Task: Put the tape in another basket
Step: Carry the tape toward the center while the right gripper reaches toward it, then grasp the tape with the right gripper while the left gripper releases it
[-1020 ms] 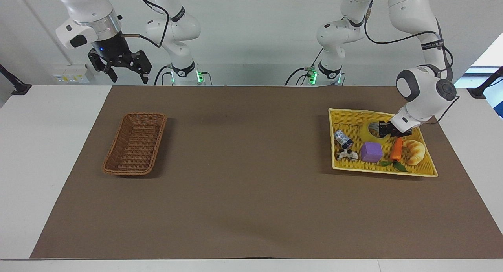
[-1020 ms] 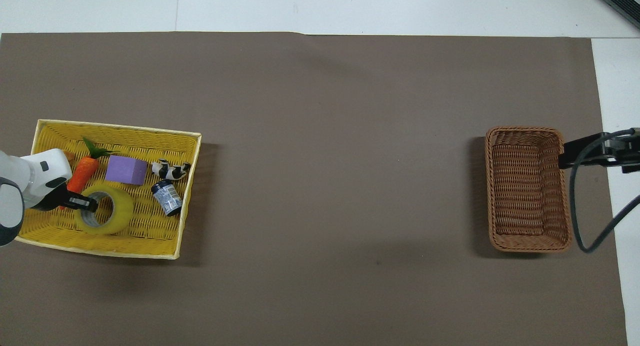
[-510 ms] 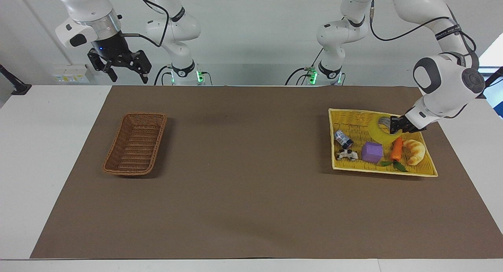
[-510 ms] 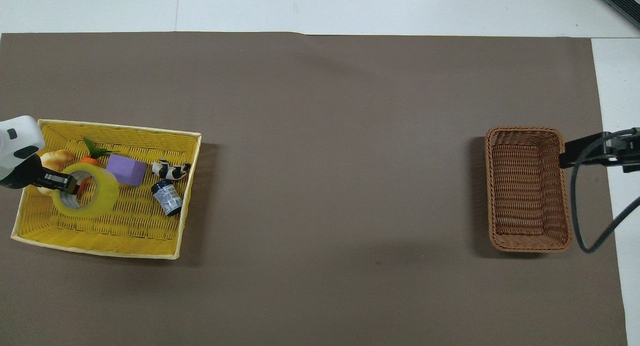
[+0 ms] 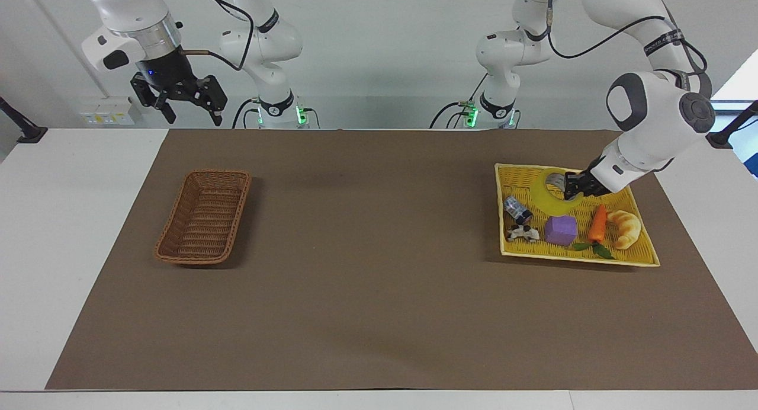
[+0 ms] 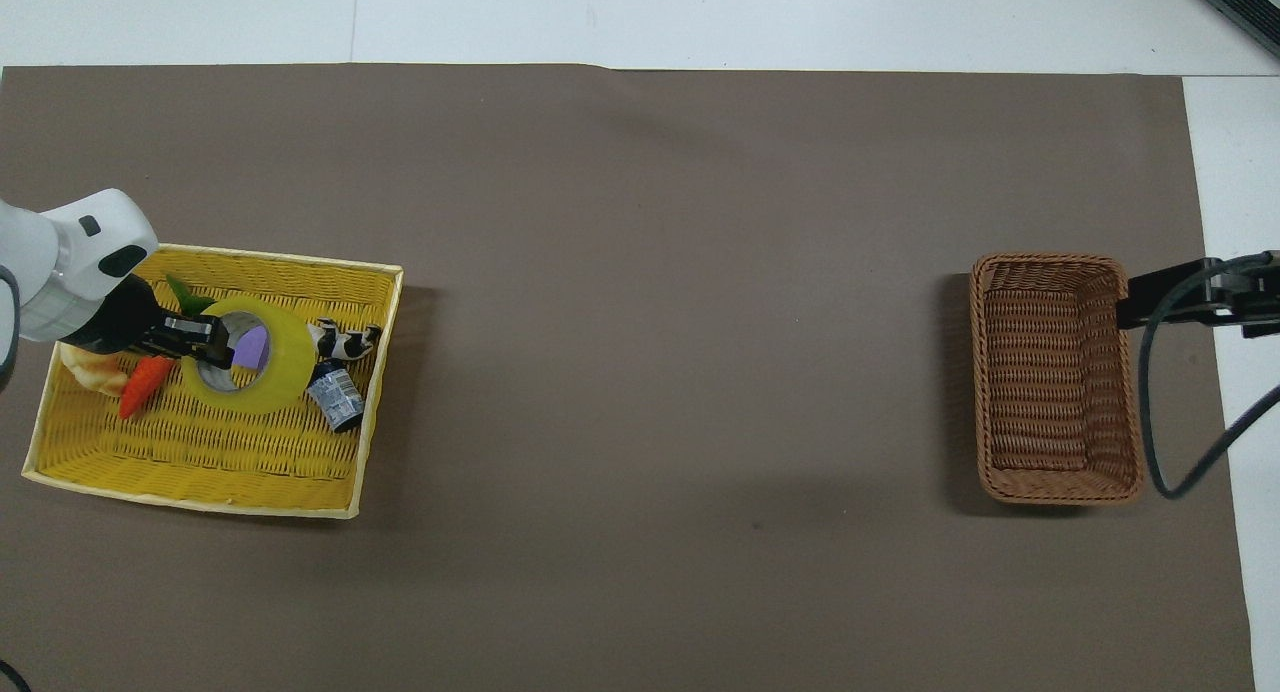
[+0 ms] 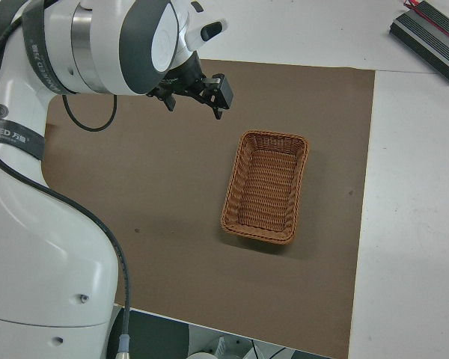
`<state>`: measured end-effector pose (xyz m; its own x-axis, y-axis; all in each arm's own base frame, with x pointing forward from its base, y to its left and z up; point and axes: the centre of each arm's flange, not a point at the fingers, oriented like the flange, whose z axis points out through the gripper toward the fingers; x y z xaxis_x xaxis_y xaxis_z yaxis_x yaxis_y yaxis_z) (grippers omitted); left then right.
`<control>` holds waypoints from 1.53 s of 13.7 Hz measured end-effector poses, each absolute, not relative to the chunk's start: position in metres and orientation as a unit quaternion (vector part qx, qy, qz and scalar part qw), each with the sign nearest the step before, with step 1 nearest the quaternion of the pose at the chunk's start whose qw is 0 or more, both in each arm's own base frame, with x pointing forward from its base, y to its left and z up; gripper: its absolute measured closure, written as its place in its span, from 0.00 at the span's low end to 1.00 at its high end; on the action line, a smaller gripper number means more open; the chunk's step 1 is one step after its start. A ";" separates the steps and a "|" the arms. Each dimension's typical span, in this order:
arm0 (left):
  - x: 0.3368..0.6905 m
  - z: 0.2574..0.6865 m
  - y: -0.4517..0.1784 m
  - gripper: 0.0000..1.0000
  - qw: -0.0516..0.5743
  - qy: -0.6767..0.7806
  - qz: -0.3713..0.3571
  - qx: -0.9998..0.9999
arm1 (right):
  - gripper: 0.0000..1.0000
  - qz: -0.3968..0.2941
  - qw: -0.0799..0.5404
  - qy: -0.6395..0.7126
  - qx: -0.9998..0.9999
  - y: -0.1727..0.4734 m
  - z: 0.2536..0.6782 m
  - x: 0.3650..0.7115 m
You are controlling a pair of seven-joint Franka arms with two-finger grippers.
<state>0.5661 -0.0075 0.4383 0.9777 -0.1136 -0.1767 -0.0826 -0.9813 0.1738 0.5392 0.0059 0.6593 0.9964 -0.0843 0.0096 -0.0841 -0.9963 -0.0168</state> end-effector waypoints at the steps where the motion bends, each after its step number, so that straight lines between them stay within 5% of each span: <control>1: 0.565 0.439 -0.028 0.78 0.084 -0.035 -0.097 0.991 | 0.00 -0.012 0.015 0.039 -0.999 0.011 0.650 0.544; 11: 0.514 0.447 -0.297 0.78 0.211 0.081 -0.070 0.972 | 0.00 0.005 0.148 0.083 -0.985 0.126 0.561 0.583; 15: 0.495 0.458 -0.353 0.78 0.287 0.113 -0.047 0.950 | 0.00 0.044 0.222 0.103 -0.969 0.149 0.528 0.595; 21: 0.461 0.458 -0.403 0.78 0.295 0.105 -0.049 0.948 | 0.00 0.063 0.295 0.085 -0.950 0.173 0.499 0.594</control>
